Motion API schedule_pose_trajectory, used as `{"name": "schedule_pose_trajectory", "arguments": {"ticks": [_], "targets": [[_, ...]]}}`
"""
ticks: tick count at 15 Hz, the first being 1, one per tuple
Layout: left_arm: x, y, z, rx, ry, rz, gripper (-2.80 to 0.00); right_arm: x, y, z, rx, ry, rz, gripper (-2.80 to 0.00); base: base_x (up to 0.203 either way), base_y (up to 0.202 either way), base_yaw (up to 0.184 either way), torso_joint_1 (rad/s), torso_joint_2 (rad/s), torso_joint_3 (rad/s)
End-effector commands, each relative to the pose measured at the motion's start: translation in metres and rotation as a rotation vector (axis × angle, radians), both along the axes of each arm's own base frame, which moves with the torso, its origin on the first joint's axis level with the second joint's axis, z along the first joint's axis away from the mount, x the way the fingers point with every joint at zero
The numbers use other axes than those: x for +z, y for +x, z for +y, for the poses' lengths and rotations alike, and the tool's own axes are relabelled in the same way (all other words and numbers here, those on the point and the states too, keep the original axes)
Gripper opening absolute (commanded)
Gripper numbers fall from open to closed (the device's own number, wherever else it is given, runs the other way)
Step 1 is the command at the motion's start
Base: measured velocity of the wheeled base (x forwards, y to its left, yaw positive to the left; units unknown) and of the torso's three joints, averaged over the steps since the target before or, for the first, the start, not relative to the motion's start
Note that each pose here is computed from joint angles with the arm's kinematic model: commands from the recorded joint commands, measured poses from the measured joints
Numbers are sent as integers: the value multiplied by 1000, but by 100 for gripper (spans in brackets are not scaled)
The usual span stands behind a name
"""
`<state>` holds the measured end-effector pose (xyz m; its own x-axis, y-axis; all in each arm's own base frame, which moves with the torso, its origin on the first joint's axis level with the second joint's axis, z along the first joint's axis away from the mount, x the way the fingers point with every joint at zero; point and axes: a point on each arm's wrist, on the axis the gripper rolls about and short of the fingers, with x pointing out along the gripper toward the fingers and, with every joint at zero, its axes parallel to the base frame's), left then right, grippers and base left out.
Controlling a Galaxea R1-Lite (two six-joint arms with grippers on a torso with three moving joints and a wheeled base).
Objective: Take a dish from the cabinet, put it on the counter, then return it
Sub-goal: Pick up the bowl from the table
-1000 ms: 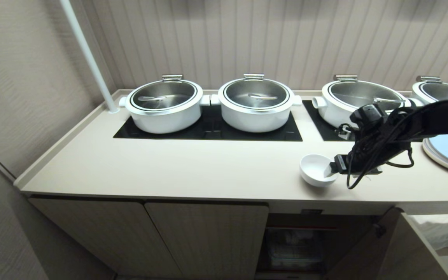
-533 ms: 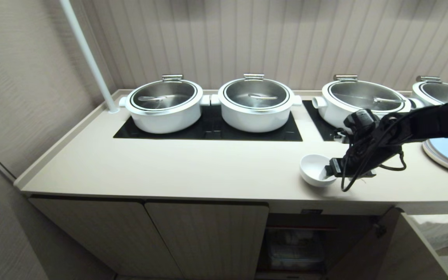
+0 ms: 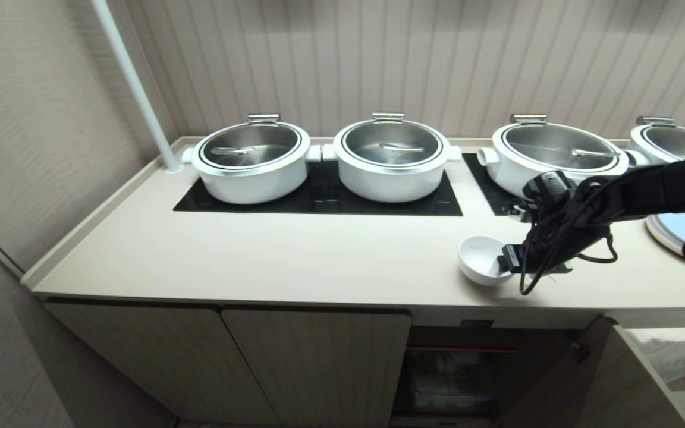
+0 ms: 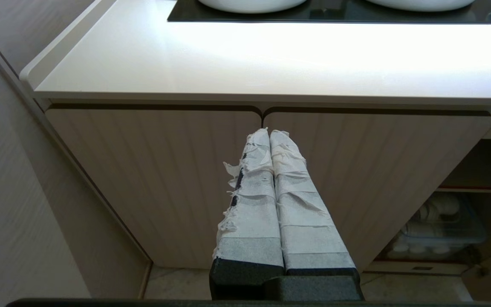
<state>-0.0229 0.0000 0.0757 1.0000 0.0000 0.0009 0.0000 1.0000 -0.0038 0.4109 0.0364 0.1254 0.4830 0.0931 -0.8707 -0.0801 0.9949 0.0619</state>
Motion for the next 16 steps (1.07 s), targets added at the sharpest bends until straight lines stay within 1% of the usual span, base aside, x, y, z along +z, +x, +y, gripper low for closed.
{"name": "schedule_pose_trajectory", "arguments": {"ticks": [1, 16], "targets": [[0, 0, 0, 0, -1, 1, -280, -1, 0, 0, 1, 2, 4, -280, 0, 0, 0, 0, 0, 0], [0, 0, 0, 0, -1, 0, -280, 1, -1, 3, 9, 2, 1, -280, 0, 0, 0, 0, 0, 0]]}}
